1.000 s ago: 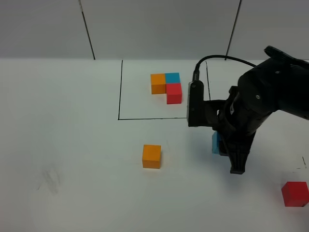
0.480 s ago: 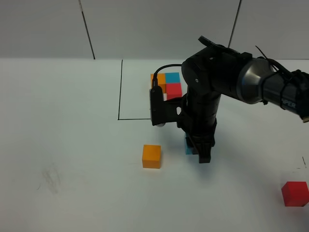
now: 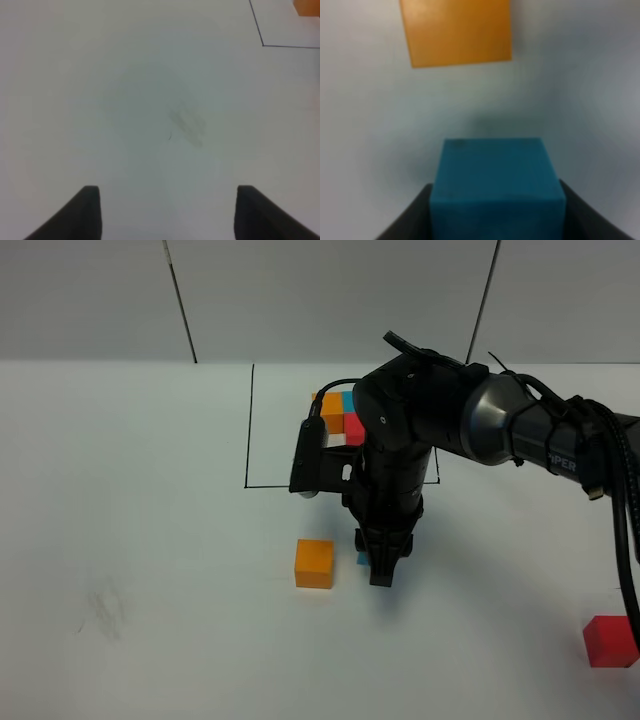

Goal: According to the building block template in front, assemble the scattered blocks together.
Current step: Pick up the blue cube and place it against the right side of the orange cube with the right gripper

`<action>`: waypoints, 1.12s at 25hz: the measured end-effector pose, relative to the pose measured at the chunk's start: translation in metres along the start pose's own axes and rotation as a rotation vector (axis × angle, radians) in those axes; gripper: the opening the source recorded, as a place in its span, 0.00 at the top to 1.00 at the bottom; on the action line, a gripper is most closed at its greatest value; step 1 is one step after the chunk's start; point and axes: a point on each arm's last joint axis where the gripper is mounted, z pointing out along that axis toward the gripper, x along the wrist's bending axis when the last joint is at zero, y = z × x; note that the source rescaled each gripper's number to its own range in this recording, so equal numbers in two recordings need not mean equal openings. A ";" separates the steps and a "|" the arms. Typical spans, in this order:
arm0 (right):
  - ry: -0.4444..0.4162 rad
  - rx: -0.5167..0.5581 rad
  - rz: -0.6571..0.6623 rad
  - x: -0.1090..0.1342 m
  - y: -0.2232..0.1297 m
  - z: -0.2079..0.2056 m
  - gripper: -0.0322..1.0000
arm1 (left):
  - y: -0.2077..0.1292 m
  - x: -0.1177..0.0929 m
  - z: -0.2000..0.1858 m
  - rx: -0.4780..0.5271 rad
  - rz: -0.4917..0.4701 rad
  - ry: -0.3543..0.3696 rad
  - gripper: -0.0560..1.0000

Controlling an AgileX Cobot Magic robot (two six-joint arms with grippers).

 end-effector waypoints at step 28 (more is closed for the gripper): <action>0.016 -0.017 -0.031 0.008 0.014 0.020 0.74 | 0.000 0.000 0.000 0.000 0.001 0.002 0.68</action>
